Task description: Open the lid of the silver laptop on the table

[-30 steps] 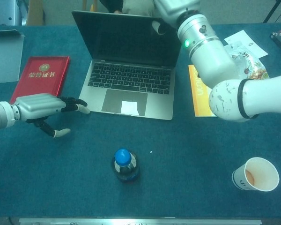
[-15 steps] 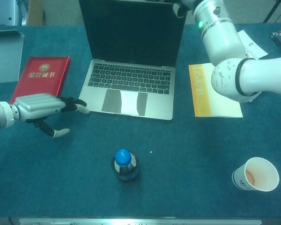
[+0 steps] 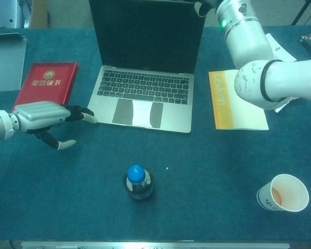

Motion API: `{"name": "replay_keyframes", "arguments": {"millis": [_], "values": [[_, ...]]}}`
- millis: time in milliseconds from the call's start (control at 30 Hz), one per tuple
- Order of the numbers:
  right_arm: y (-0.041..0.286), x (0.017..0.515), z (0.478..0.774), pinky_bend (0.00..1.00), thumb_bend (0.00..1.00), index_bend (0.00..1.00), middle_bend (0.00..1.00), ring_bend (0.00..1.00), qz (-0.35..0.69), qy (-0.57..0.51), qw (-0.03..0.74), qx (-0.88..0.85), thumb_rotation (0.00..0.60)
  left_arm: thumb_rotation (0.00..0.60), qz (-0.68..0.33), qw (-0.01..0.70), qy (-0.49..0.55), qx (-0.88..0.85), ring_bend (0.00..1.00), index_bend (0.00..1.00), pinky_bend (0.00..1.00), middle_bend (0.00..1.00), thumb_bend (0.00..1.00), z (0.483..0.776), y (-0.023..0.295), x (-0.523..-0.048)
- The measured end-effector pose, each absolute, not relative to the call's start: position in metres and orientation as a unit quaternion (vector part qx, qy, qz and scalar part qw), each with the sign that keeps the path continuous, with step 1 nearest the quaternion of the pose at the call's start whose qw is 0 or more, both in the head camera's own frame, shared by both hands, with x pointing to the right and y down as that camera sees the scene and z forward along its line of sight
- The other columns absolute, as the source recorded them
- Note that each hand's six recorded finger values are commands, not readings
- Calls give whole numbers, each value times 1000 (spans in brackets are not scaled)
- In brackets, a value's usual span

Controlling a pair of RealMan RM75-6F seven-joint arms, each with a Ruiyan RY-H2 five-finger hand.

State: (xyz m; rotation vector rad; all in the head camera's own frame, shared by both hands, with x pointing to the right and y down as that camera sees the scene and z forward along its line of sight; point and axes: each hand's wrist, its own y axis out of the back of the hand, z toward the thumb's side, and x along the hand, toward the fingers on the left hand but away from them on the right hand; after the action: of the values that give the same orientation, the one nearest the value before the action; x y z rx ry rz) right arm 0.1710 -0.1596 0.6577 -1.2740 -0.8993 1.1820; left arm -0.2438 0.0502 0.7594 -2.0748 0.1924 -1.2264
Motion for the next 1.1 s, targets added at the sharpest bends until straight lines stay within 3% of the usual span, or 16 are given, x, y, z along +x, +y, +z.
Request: {"name": "replay_keyframes", "arguments": {"millis": [267, 433, 533, 800, 1100], "values": [[-134, 166, 626, 13, 299, 0, 51, 0, 450, -390, 549, -586, 600, 375, -477, 354, 114, -796, 0, 101, 46, 27, 416, 744, 41, -259], [-118, 190, 609, 13, 299, 0, 51, 0, 440, -399, 547, -590, 600, 544, -477, 354, 163, -788, 0, 114, 46, 47, 418, 729, 35, -275], [-108, 211, 599, 15, 299, 0, 57, 0, 443, -404, 544, -588, 600, 596, -478, 355, 198, -779, 0, 116, 46, 64, 417, 718, 32, -288], [-77, 275, 581, 20, 300, 0, 69, 0, 469, -412, 541, -564, 600, 600, -484, 372, 281, -740, 5, 131, 46, 80, 416, 686, 26, -321], [-31, 342, 582, 20, 300, 0, 69, 0, 504, -432, 508, -549, 600, 600, -508, 382, 376, -674, 6, 131, 46, 84, 417, 657, 36, -363]]}}
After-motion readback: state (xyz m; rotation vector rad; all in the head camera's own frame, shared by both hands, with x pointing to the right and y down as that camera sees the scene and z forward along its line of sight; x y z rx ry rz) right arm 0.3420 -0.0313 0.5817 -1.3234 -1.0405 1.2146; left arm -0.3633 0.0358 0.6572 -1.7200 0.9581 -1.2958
